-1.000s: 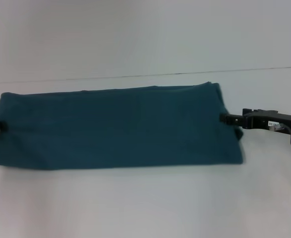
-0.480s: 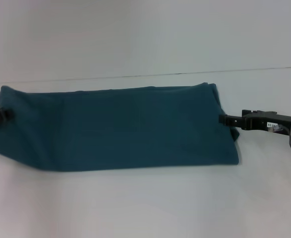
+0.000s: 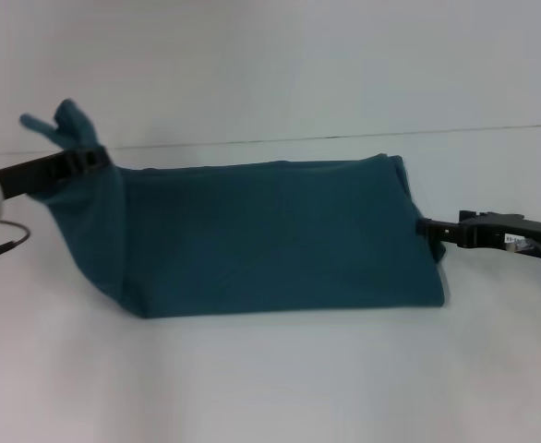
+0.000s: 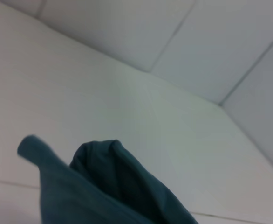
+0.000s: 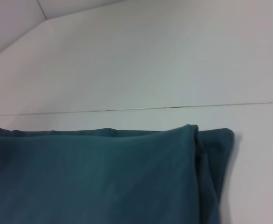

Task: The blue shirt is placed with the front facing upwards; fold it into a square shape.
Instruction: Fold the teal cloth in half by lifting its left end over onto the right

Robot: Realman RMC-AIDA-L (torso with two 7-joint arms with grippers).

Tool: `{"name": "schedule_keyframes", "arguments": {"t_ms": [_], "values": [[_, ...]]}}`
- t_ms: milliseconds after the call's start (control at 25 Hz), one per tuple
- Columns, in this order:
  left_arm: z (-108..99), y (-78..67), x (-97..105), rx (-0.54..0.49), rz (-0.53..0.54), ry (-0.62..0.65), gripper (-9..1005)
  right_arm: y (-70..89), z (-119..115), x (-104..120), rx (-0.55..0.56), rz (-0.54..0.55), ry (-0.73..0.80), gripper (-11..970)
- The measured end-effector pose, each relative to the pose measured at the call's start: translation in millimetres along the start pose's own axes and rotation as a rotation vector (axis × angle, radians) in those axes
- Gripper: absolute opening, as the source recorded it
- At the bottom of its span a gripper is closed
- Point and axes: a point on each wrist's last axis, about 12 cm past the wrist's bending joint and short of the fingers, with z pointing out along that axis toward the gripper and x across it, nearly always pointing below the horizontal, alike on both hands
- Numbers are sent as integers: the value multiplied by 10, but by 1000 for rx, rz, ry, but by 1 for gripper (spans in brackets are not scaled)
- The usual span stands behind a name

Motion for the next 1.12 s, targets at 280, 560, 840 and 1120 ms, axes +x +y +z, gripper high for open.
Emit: {"name": "schedule_keyframes", "arguments": {"t_ms": [280, 560, 840, 1120], "values": [[220, -358, -80, 103, 12, -7, 61, -197, -144, 73, 74, 42, -17, 910], [394, -587, -36, 181, -4, 17, 61, -323, -258, 110, 113, 78, -48, 906], [533, -781, 48, 242, -3, 50, 62, -315, -253, 89, 106, 69, -53, 902], [663, -918, 124, 261, 4, 81, 62, -321, -257, 38, 108, 54, -61, 898]]}}
